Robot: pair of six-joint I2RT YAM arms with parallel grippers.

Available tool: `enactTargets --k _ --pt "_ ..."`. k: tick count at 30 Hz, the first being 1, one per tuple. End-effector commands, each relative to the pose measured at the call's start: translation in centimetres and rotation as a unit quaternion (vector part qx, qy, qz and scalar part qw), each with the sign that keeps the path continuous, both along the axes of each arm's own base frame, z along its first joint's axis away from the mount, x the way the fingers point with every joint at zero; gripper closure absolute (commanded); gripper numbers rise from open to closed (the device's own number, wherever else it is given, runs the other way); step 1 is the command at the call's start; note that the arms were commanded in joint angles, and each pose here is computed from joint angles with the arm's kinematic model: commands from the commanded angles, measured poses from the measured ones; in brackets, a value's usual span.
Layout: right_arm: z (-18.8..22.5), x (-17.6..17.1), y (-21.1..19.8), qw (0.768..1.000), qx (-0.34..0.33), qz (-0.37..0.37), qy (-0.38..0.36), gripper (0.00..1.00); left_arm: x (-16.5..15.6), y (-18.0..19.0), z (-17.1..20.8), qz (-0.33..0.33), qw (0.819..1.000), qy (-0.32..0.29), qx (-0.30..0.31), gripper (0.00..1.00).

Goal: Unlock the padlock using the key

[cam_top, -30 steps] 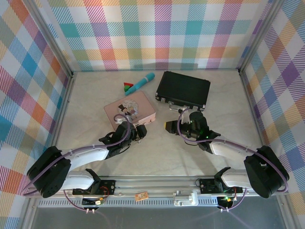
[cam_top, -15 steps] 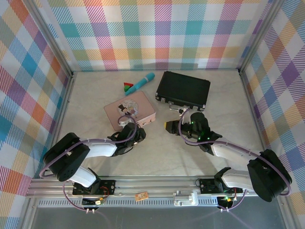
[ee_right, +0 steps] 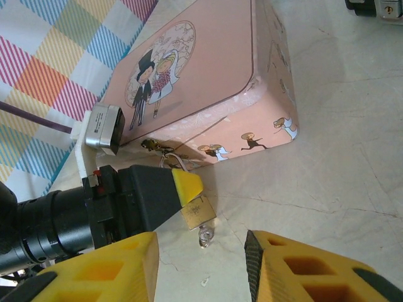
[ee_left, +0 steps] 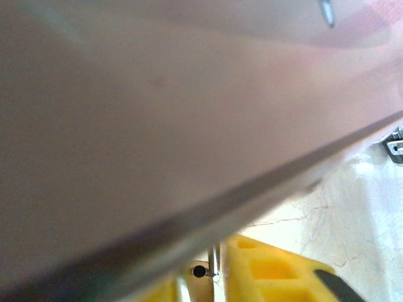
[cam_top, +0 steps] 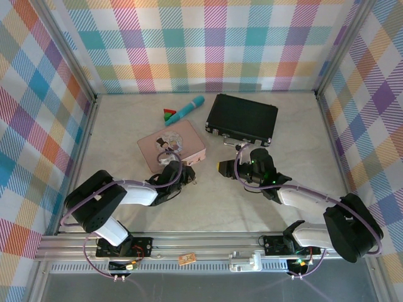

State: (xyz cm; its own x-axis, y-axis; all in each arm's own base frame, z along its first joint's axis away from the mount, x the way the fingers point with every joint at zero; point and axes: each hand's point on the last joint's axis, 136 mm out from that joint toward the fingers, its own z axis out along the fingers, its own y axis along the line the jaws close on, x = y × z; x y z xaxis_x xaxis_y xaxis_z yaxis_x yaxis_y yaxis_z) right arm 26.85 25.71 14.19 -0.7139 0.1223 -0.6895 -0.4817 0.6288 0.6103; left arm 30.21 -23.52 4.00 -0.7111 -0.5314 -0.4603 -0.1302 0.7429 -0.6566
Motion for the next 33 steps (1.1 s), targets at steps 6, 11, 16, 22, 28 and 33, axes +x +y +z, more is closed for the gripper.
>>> enactTargets --k 6,11,16,22,28,33 --pt "0.0 -0.2 0.2 1.000 0.000 0.004 -0.004 0.58 -0.8 -1.2 -2.0 0.003 0.999 0.038 -0.024 0.38" --pt "0.1 -0.9 1.3 0.999 -0.010 0.041 -0.008 0.58 -0.6 -1.8 -1.6 0.000 0.998 0.032 -0.045 0.31" --pt "-1.9 -2.9 4.2 0.988 -0.103 0.114 -0.027 0.56 -2.3 0.8 -0.5 0.022 0.999 0.036 -0.032 0.22" --pt "-4.9 -3.7 7.9 0.960 -0.199 0.192 -0.050 0.50 -5.1 6.4 3.3 0.057 0.997 0.032 0.046 0.02" --pt "-8.3 -3.4 10.4 0.923 -0.284 0.249 -0.074 0.47 -6.1 11.8 7.1 0.111 0.993 -0.004 0.030 0.00" --pt "-10.7 -2.1 11.0 0.905 -0.328 0.258 -0.085 0.48 -5.8 13.3 8.3 0.120 0.993 -0.023 0.012 0.00"
